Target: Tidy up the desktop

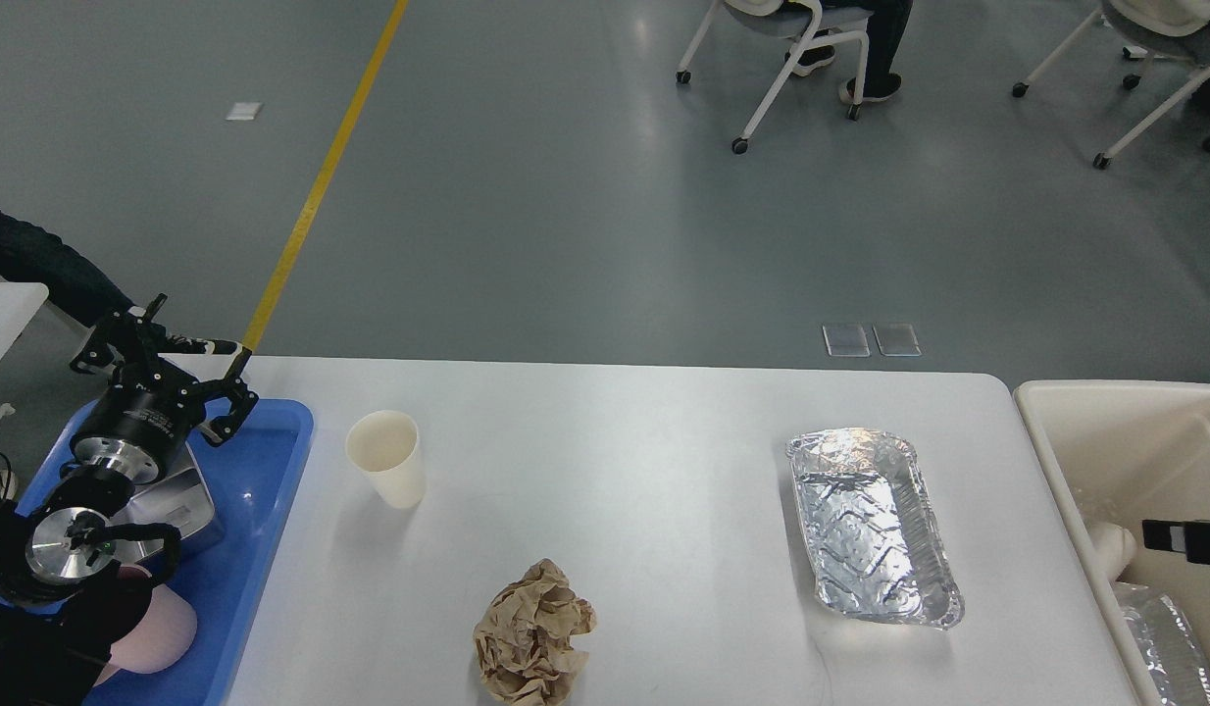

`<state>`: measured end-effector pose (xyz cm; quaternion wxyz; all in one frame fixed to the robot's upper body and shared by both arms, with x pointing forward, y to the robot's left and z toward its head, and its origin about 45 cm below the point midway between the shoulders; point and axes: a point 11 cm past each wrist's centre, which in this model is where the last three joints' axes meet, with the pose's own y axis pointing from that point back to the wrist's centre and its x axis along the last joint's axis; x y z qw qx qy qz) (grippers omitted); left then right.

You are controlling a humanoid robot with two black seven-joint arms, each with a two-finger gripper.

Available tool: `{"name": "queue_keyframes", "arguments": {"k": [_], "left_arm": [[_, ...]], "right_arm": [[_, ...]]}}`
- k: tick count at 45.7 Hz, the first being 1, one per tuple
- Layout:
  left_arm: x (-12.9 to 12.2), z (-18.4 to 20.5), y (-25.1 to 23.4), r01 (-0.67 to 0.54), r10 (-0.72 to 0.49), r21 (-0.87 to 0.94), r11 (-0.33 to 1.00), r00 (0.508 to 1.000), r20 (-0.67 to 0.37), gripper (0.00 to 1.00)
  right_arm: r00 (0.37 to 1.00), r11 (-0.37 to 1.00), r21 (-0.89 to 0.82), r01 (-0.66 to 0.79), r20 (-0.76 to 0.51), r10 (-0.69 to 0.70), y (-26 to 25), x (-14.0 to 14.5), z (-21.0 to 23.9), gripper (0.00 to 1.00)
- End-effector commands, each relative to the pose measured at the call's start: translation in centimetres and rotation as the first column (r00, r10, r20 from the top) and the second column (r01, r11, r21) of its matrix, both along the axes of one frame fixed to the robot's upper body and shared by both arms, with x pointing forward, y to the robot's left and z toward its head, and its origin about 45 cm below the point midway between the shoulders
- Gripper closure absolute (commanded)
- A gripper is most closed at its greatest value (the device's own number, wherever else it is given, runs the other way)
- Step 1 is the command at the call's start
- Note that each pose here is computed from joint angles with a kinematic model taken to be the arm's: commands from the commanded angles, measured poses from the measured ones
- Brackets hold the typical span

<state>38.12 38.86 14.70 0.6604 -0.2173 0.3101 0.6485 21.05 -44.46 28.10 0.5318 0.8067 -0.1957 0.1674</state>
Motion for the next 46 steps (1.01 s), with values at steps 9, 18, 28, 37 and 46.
{"name": "queue_keyframes", "arguments": {"k": [9,18,28,37,46], "left_arm": [[0.0,-0.3,-0.3,0.009,-0.009,0.006,1.000,1.000,-0.015,0.03],[0.1,-0.5,-0.5,0.007,-0.006,0.008,1.000,0.999,-0.034,0.03],[-0.1,-0.7,-0.5,0.008,-0.008,0.010,1.000,0.999,-0.043,0.03],[0.1,-0.8,-1.3,0.037,-0.036,0.022,0.999,0.998,-0.051,0.03],[0.2,-1.1,-1.8,0.051,-0.048,0.040,0.998,0.996,-0.072,0.03]], "right_arm": [[0.923,0.872,0.313,0.375,-0.211,-0.321,1.6,-1.2,-4.0,0.00],[0.818,0.744,0.354,0.567,-0.345,-0.460,2.6,-2.7,-7.8,0.00],[0.745,0.658,0.359,0.662,-0.415,-0.523,5.8,-2.5,-12.2,0.00],[0.664,0.548,0.377,0.747,-0.470,-0.581,8.1,-1.3,-14.1,0.00],[0.577,0.460,0.348,0.817,-0.500,-0.646,8.8,-0.7,-15.9,0.00]]}}
